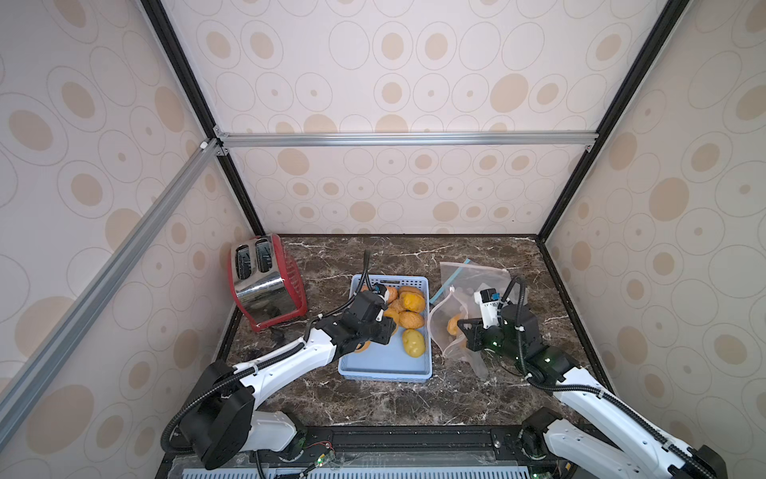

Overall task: Put the potatoes into a zipper bag and zip it
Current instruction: Pick up the potato from the basket, then place the potato into the zipper food storage bag.

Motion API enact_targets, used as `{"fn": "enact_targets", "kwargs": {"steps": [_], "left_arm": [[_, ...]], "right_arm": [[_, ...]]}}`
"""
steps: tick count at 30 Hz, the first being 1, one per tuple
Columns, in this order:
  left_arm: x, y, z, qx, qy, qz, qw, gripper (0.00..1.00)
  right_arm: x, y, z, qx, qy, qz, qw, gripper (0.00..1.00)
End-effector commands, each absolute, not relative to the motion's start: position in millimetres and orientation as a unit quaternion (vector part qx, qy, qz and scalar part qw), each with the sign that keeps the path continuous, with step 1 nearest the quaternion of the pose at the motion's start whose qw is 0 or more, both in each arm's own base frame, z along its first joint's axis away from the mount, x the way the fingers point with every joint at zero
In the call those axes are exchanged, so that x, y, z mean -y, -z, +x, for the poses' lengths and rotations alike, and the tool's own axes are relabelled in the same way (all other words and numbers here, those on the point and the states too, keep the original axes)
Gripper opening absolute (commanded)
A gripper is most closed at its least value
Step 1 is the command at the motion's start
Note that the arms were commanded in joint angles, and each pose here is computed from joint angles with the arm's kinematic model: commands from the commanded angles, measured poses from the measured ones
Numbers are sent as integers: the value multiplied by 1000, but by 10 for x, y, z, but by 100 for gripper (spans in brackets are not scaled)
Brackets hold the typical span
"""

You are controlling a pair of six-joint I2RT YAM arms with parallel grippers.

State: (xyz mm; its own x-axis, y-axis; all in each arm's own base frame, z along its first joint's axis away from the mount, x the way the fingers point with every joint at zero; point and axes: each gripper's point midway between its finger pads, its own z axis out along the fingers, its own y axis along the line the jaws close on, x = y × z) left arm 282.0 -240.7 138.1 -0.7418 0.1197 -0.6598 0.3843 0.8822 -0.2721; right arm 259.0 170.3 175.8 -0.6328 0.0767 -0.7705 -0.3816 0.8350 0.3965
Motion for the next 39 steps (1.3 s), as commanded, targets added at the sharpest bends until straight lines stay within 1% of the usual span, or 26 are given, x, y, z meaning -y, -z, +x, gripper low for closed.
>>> {"fn": "enact_targets", "kwargs": {"steps": [1, 5, 8, 10, 12, 20, 25, 30, 35, 39], "left_arm": [[2462, -1633, 2804, -895, 241, 125, 355, 32], [2718, -2130, 2721, -841, 352, 135, 389, 32], [2969, -2466, 2652, -799, 430, 156, 390, 32], [3123, -2603, 2637, -780, 465, 167, 383, 32], [3283, -2667, 2649, -771, 480, 181, 377, 32], [3741, -2481, 2822, -782, 481, 203, 341, 32], [3968, -2246, 2790, -792, 478, 220, 310, 33], [4006, -1932, 2761, -816, 453, 219, 283, 35], [3981, -1749, 2749, -835, 423, 218, 275, 37], [4019, -1648, 2661, -841, 414, 235, 257, 39]], "right_arm": [[-1703, -1776, 2601, -860, -276, -87, 420, 0], [-1708, -1767, 2596, -860, -278, -88, 419, 0], [-1713, -1767, 2594, -860, -279, -90, 418, 0], [-1712, -1763, 2592, -860, -278, -90, 417, 0], [-1711, -1767, 2591, -860, -279, -90, 418, 0], [-1732, -1793, 2581, -856, -285, -95, 421, 0], [-1730, -1795, 2580, -856, -284, -96, 422, 0], [-1729, -1794, 2576, -855, -285, -96, 422, 0], [-1723, -1793, 2579, -855, -283, -96, 423, 0], [-1724, -1792, 2581, -856, -282, -96, 423, 0]]}}
